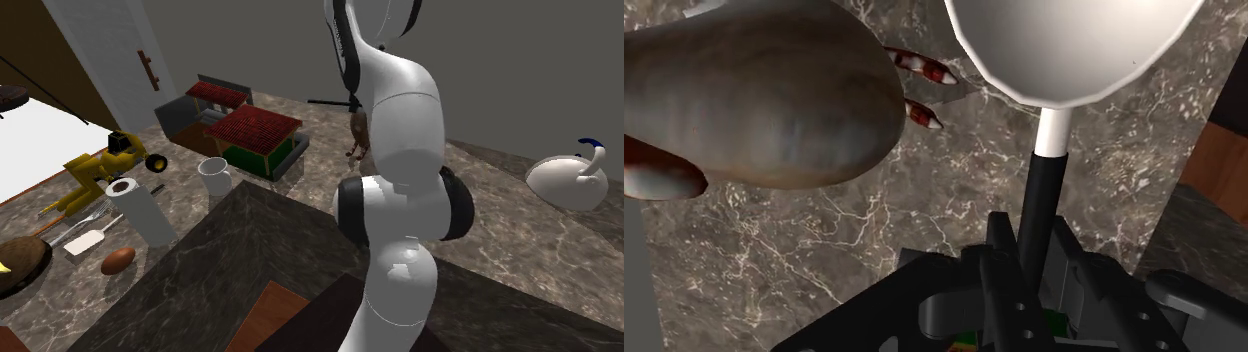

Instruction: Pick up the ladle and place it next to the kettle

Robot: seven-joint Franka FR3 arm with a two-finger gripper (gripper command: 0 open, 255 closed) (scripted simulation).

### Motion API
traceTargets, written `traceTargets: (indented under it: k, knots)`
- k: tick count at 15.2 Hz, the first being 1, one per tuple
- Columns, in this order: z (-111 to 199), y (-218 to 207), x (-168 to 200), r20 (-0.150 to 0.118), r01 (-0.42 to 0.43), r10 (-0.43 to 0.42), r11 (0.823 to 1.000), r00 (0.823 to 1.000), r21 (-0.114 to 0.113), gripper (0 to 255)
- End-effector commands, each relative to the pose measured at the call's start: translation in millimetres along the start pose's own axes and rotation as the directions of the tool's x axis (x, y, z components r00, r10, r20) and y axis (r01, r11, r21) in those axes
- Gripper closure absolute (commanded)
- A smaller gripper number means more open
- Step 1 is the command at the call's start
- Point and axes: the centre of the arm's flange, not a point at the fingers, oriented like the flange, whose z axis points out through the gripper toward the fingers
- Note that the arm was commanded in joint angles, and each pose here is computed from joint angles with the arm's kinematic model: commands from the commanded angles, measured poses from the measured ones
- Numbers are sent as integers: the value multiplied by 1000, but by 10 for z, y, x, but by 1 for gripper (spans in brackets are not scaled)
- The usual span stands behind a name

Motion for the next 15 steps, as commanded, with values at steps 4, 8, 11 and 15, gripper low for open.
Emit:
traceTargets:
  k: [4, 8, 11, 15]
  knots:
    - [-131, -81, -361, 0, 1, -1, 1000, 1000, 1, 255]
    - [-190, -181, -876, 0, 1, -1, 1000, 1000, 1, 255]
    - [-234, -256, -1263, 0, 1, -1, 1000, 1000, 1, 255]
    - [-293, -356, -1778, 0, 1, -1, 1000, 1000, 1, 255]
